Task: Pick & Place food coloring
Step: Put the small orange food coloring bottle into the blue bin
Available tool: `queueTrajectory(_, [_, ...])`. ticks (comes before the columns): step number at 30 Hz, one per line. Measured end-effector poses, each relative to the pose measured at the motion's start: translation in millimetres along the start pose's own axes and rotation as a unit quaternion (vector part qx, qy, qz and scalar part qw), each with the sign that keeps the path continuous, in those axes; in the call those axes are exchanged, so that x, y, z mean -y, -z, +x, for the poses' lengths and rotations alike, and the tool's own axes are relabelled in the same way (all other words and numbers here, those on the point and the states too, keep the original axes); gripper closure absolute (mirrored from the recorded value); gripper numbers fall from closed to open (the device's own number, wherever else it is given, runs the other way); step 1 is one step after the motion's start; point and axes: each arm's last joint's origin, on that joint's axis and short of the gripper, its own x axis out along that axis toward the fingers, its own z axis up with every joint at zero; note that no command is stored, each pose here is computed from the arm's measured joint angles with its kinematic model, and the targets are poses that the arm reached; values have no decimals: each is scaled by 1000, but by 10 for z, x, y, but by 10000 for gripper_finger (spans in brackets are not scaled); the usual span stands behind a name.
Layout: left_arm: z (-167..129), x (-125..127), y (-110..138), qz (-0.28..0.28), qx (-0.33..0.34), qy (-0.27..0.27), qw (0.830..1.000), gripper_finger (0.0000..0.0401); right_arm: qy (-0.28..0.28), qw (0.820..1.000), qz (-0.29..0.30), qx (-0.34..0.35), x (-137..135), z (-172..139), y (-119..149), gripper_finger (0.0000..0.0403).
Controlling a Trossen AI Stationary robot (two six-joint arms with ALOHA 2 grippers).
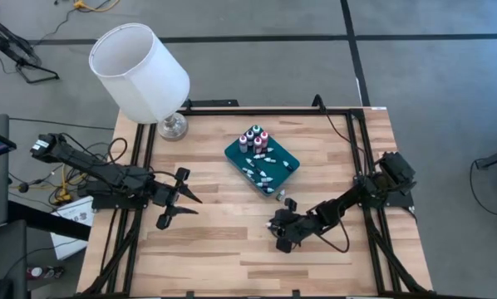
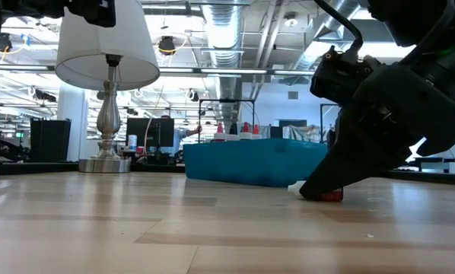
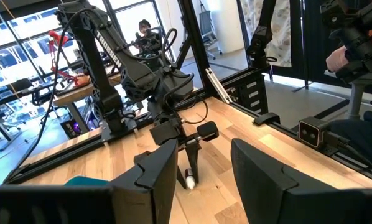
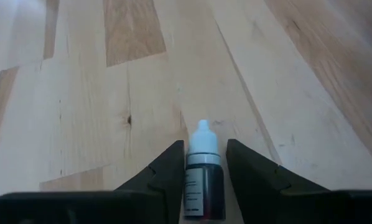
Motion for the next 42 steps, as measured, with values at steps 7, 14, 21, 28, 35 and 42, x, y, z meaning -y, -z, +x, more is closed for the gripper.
queueTrajectory(7, [0,0,0,0,0,0,1000,256,1,1000,-2,-2,4,0,7,330])
queueTrajectory(14, [0,0,0,0,0,0,1000,256,-2,1000,-11,-2,-9,2,-7,323])
queueTrajectory(21, [0,0,1,0,0,0,1000,256,-24,998,-65,1,-131,-9,-74,329])
queueTrajectory(28, [0,0,1,0,0,0,1000,256,-48,990,-127,23,-274,-33,-203,329])
queueTrajectory(35, [0,-1,-3,-6,2,0,1000,256,-36,981,-179,71,-314,-204,-552,330])
queueTrajectory(42, [0,-2,-5,-14,2,-1,1000,256,61,969,-194,144,-93,-572,-960,330])
